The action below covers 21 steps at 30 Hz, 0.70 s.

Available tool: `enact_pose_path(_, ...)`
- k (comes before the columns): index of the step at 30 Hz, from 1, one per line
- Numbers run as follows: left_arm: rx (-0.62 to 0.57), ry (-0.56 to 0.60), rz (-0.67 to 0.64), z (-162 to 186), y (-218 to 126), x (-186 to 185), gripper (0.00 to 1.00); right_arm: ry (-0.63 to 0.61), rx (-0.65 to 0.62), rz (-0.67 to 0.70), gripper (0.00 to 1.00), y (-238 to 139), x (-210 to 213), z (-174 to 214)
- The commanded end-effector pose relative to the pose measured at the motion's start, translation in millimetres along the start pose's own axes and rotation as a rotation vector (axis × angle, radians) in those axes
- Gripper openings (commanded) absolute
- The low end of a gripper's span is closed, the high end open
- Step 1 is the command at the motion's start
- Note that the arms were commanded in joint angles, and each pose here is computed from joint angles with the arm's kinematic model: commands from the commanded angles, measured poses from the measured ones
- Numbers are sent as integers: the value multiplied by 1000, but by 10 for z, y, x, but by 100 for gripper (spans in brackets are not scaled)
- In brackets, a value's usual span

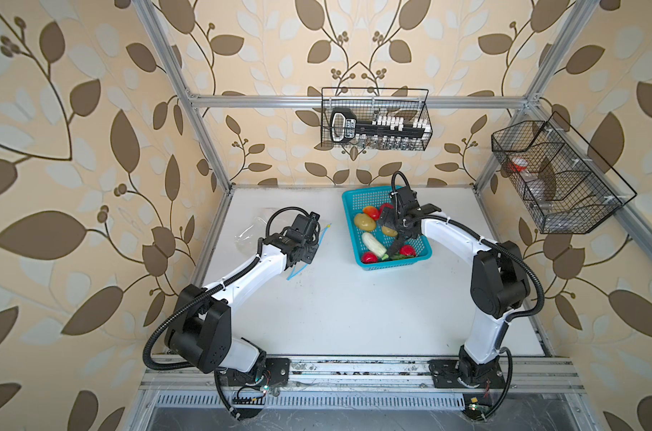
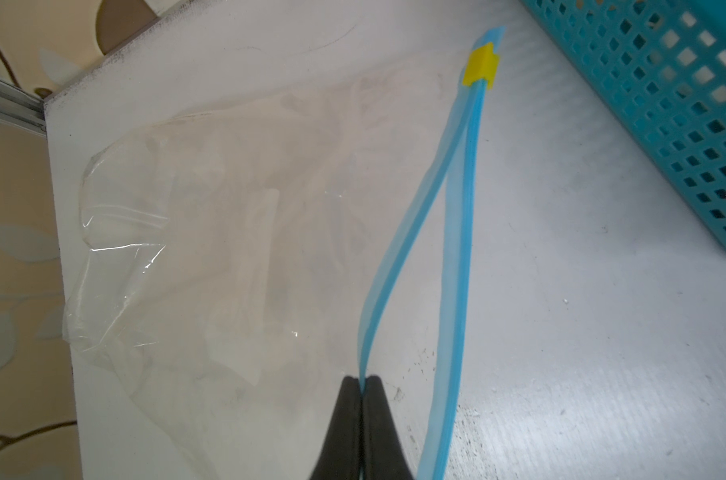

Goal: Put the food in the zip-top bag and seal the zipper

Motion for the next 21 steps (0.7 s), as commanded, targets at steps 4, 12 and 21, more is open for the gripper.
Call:
enact_pose_path(4, -29, -47, 13, -53, -73, 37, 0, 140, 7, 29, 91, 156, -75, -39)
enact_pose_path(12, -33, -52, 28, -58, -107, 29, 0, 255, -20, 45, 90, 290, -129, -78)
enact_pose_path(21, -29, -71, 36, -99, -118, 17, 0, 297, 23, 42, 90, 537, -95, -4)
Point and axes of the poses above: each gripper's point midway between its finger pads, its own y axis out along the fingers, its own x axis along the line the jaws close on, z = x × y, the point moved 5 cm from there along -y, back along the fingers, and after that the axes turned 13 degrees about -y, right-handed, at the moved point
